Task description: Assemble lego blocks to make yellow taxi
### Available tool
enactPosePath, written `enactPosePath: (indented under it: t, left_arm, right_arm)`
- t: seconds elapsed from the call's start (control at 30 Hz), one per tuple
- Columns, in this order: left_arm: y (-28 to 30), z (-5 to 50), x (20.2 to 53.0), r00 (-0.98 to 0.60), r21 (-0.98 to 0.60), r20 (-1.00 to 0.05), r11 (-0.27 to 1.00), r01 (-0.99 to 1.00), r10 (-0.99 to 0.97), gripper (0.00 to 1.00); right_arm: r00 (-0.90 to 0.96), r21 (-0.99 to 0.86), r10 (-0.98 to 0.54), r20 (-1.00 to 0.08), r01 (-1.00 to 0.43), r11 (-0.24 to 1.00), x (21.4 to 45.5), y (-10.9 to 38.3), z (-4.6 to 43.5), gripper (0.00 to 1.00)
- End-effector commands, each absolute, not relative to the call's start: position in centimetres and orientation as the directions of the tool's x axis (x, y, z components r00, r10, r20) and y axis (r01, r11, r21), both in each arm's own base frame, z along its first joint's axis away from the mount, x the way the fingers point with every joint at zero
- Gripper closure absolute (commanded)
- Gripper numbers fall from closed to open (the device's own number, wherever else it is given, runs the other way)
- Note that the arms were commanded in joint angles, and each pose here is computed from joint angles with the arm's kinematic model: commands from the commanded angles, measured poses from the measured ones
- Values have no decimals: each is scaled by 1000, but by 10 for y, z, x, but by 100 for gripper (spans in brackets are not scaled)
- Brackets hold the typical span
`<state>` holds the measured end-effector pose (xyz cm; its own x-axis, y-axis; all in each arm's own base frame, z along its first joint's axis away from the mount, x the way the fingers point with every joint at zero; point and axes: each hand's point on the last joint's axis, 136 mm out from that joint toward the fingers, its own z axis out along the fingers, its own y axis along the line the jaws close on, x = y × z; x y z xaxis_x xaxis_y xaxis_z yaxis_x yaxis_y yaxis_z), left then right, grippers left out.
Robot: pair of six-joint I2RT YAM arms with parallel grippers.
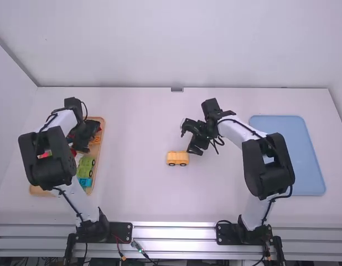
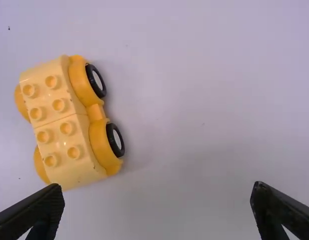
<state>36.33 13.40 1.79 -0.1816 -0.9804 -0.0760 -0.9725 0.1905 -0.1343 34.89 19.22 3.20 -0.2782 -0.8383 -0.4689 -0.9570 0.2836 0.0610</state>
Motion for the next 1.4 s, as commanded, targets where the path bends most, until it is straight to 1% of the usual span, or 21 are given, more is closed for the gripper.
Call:
enactPosePath:
  t: [0.0, 0.23, 0.37, 0.57, 0.63, 0.7, 0.93, 1.07, 1.17, 1.2, 1.27, 1.37]
  left_arm:
    - [136, 11, 358, -154, -113, -88, 163, -980, -984, 1]
    - [130, 18, 374, -244, -175, -71, 253, -952, -967, 1]
    - [133, 30, 376, -242, -155, -66, 250, -956, -968, 1]
    - [134, 32, 382, -235, -139, -50, 240, -961, -971, 1]
    - [136, 30, 385, -206, -137, -47, 211, -968, -977, 0]
    - [135, 27, 386, -213, -134, -42, 217, -967, -976, 2]
    - [133, 16, 378, -212, -87, -17, 212, -973, -977, 0]
    - [134, 9, 382, -212, -94, -17, 212, -973, -977, 1]
    - [134, 6, 383, -212, -95, -17, 212, -973, -977, 5]
    - [134, 6, 382, -211, -93, -15, 211, -973, -977, 8]
    - [134, 6, 381, -211, -89, -13, 212, -973, -977, 16]
    - [134, 6, 381, -212, -85, -14, 212, -974, -977, 22]
  right_arm:
    - [-253, 14, -825, -505, -958, 286, 358, 196, 55, 1]
    - [-254, 14, -825, -505, -958, 286, 358, 196, 55, 1]
    - [-252, 13, -825, -506, -958, 285, 358, 196, 55, 1]
    - [-251, 10, -825, -507, -958, 285, 359, 196, 55, 1]
    - [-250, 10, -824, -508, -958, 285, 359, 196, 55, 1]
    - [-249, 7, -824, -509, -958, 285, 360, 196, 56, 1]
    - [-249, 8, -824, -509, -958, 285, 360, 196, 56, 1]
    - [-251, 12, -823, -509, -959, 285, 359, 196, 55, 1]
    - [-251, 12, -823, -509, -959, 284, 359, 196, 55, 1]
    - [-251, 12, -823, -510, -959, 284, 359, 196, 55, 3]
    - [-250, 12, -824, -509, -959, 284, 358, 197, 55, 1]
    - [-250, 13, -824, -509, -959, 283, 358, 197, 55, 1]
